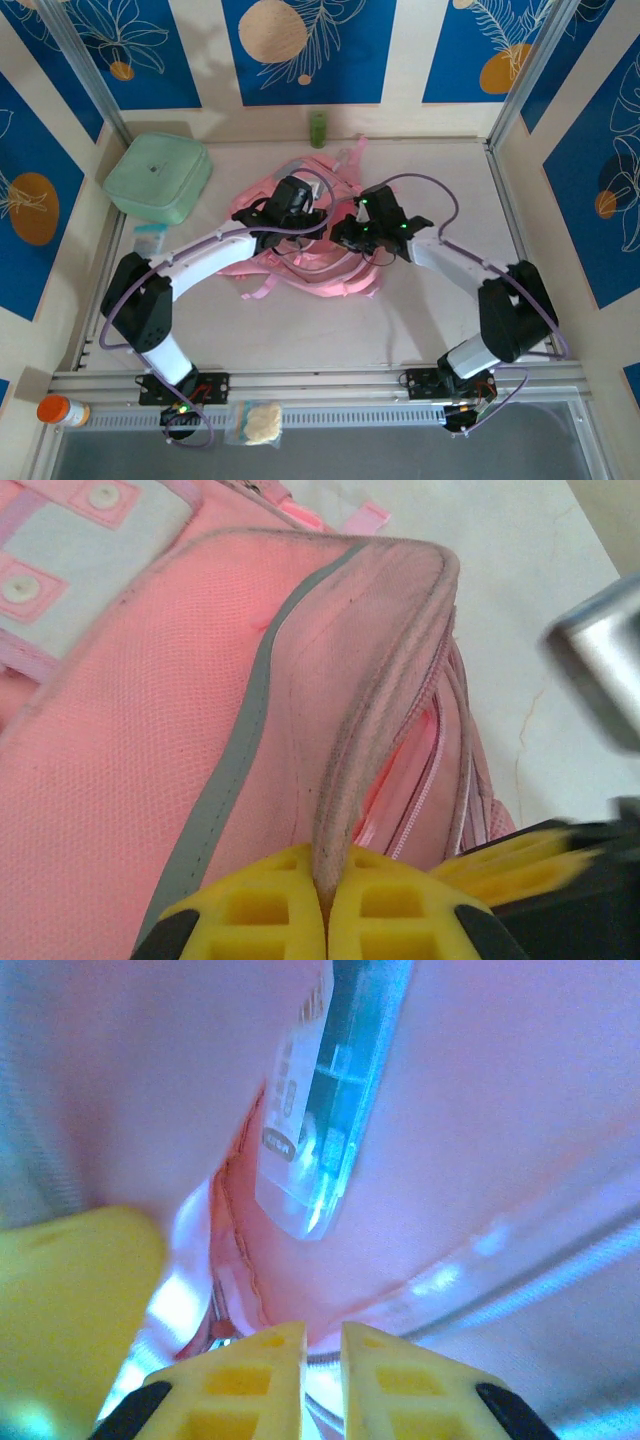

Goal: Pack books, pencil case, and school supplies into a backpack

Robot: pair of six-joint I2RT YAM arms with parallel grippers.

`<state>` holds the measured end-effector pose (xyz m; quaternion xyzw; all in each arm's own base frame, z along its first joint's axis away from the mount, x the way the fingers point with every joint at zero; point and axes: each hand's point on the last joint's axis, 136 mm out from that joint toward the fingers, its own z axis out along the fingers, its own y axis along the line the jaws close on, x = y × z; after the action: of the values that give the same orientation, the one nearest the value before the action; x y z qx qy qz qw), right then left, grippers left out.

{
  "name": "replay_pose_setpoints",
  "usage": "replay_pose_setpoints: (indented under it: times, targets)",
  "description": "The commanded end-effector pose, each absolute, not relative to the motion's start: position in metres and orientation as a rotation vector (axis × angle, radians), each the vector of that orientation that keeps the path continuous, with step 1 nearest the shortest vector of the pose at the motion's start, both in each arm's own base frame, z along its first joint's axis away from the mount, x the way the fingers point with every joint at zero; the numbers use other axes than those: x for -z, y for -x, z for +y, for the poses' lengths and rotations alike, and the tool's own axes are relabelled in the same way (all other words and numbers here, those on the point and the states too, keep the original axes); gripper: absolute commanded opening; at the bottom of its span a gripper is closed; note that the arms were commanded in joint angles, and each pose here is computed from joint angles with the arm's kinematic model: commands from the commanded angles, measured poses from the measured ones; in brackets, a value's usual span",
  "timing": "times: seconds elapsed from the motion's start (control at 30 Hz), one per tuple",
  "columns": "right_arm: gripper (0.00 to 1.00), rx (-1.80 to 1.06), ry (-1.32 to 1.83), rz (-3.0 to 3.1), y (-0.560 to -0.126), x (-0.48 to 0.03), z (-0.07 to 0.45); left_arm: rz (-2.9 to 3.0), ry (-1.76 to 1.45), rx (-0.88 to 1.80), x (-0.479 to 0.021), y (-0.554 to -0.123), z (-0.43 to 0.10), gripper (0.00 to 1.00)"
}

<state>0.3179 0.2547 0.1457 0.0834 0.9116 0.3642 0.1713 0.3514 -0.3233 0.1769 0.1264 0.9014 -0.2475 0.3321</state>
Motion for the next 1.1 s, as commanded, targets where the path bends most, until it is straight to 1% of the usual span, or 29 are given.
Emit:
replay_pose_setpoints:
  times: [0.0, 0.13, 0.17, 0.27, 0.33, 0.5, 0.57, 0.67, 0.8, 0.97, 1.07]
  targets:
    - [0.17, -0.826, -0.229, 2.65, -0.303, -0.143, 0.216, 2.346, -0.393, 0.806, -0.178, -0.341, -0.348, 0.06]
    - [0.18, -0.672, -0.224, 2.676, -0.292, -0.148, 0.192, 2.364, -0.442, 0.883, -0.183, -0.325, -0.35, 0.33]
    - [0.19, -0.65, -0.206, 2.678, -0.289, -0.15, 0.19, 2.352, -0.451, 0.904, -0.189, -0.32, -0.349, 0.37]
    - [0.23, -0.57, -0.138, 2.692, -0.279, -0.155, 0.193, 2.314, -0.399, 0.922, -0.202, -0.313, -0.331, 0.42]
    - [0.25, -0.509, -0.107, 2.724, -0.272, -0.153, 0.2, 2.301, -0.323, 0.923, -0.203, -0.315, -0.311, 0.43]
    - [0.33, -0.348, 0.025, 2.764, -0.25, -0.145, 0.24, 2.354, -0.094, 0.884, -0.179, -0.331, -0.253, 0.44]
    - [0.38, -0.263, 0.051, 2.747, -0.245, -0.145, 0.258, 2.348, -0.041, 0.897, -0.169, -0.337, -0.24, 0.44]
    - [0.44, -0.275, 0.012, 2.757, -0.24, -0.14, 0.289, 2.374, 0.02, 0.911, -0.154, -0.348, -0.228, 0.44]
    - [0.5, -0.258, -0.037, 2.721, -0.243, -0.13, 0.319, 2.351, 0.165, 0.964, -0.14, -0.362, -0.215, 0.4]
    - [0.5, -0.275, -0.198, 2.743, -0.258, -0.112, 0.337, 2.34, 0.226, 0.977, -0.128, -0.368, -0.212, 0.38]
    - [0.49, -0.266, -0.228, 2.709, -0.266, -0.105, 0.346, 2.331, 0.269, 0.98, -0.119, -0.368, -0.209, 0.38]
